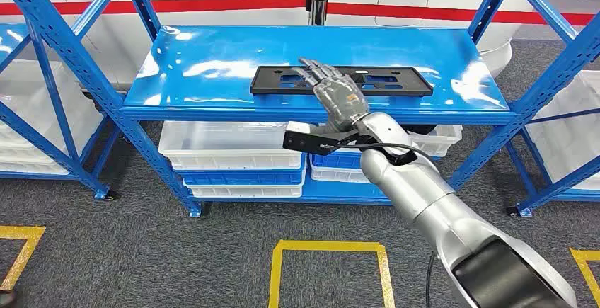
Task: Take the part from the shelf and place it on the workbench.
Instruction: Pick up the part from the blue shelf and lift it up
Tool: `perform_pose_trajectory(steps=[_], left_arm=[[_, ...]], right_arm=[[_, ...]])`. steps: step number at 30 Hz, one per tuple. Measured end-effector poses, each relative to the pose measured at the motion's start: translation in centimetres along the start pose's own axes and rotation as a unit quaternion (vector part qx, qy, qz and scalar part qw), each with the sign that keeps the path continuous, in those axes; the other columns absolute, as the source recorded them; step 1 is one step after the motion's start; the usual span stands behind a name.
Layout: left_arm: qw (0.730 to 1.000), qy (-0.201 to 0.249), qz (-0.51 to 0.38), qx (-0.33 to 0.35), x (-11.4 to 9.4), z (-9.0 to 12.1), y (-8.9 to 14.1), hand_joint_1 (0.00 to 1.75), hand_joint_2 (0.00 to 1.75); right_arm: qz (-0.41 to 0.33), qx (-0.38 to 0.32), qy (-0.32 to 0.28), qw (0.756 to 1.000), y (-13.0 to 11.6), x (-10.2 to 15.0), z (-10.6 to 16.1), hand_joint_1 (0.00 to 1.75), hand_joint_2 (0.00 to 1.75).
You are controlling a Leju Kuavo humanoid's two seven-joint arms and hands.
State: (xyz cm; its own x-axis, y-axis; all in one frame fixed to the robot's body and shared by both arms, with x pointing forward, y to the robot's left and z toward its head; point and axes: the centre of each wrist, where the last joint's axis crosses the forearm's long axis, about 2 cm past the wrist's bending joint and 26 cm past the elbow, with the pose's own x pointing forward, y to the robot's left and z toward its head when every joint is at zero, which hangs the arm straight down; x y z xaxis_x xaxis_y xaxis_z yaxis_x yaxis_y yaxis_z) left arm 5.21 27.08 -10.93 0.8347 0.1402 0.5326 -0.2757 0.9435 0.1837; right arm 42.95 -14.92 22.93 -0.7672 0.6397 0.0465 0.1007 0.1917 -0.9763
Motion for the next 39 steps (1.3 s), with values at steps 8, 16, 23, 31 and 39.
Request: perform_pose_trajectory(steps=[8, 16, 23, 31, 39], left_arm=[[1.0, 0.008, -0.01, -0.001, 0.1, 0.0, 0.0, 0.0, 0.0], [1.0, 0.011, -0.016, -0.003, 0.1, 0.0, -0.1, 0.0, 0.0], [1.0, 0.019, -0.02, 0.003, 0.1, 0.0, 0.0, 0.0, 0.0], [1.0, 0.019, -0.02, 0.003, 0.1, 0.0, 0.0, 0.0, 0.0], [0.999, 0.021, -0.023, 0.003, 0.1, -0.1, 0.0, 0.0, 0.0]], right_arm=[[0.027, 0.071, 0.03, 0.997, 2.6, 0.6, -0.1, 0.0, 1.75], [0.044, 0.091, 0.058, 0.993, 3.4, 0.1, 0.2, 0.0, 1.75], [0.053, 0.065, 0.082, 0.993, 2.5, -1.3, 0.2, 0.0, 1.75], [0.063, 0.038, 0.118, 0.99, 0.2, -3.5, 0.2, 0.0, 1.75], [0.07, 0.047, 0.138, 0.987, 0.3, -4.7, 1.1, 0.0, 1.75]])
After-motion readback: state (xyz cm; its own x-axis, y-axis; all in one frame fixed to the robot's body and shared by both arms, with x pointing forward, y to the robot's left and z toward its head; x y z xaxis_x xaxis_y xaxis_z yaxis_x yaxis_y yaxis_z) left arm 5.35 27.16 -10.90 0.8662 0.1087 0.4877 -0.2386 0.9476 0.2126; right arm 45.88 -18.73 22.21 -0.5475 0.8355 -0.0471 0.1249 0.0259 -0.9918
